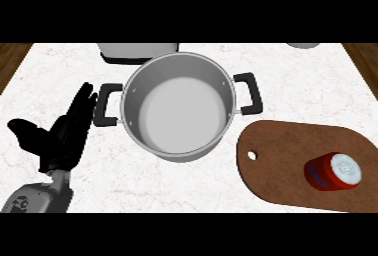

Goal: Pick the can from the cutting board and place it in the pot

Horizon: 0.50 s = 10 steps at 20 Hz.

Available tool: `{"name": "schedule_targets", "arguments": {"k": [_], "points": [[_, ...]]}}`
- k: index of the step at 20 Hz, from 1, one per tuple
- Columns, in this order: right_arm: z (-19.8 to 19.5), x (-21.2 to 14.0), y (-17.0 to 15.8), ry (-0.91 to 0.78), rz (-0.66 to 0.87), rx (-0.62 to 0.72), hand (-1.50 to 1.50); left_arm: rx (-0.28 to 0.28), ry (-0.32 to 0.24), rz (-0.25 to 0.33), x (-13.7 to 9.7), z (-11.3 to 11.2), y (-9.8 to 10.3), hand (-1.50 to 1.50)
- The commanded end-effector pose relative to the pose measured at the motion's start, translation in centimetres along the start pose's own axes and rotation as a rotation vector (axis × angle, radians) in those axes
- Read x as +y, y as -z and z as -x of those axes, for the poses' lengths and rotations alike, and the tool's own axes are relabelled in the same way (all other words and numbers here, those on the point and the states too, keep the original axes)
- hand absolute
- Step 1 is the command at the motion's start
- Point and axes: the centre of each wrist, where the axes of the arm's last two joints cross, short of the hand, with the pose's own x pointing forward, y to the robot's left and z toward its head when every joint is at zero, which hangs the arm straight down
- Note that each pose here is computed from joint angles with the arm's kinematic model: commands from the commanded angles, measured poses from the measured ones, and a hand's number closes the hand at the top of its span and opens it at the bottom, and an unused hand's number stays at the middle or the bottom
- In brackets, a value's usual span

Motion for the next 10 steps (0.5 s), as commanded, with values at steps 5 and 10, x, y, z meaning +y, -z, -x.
{"name": "schedule_targets", "arguments": {"k": [5,10], "points": [[-2.5,-2.2,0.4,-0.068,-0.256,0.139,-1.5,0.031,-0.007,0.05,0.1,0.2,-0.7,0.0],[-2.2,0.6,0.5,-0.062,-0.295,0.201,-1.5,0.02,0.02,0.042,-1.5,0.4,0.7,0.0]]}}
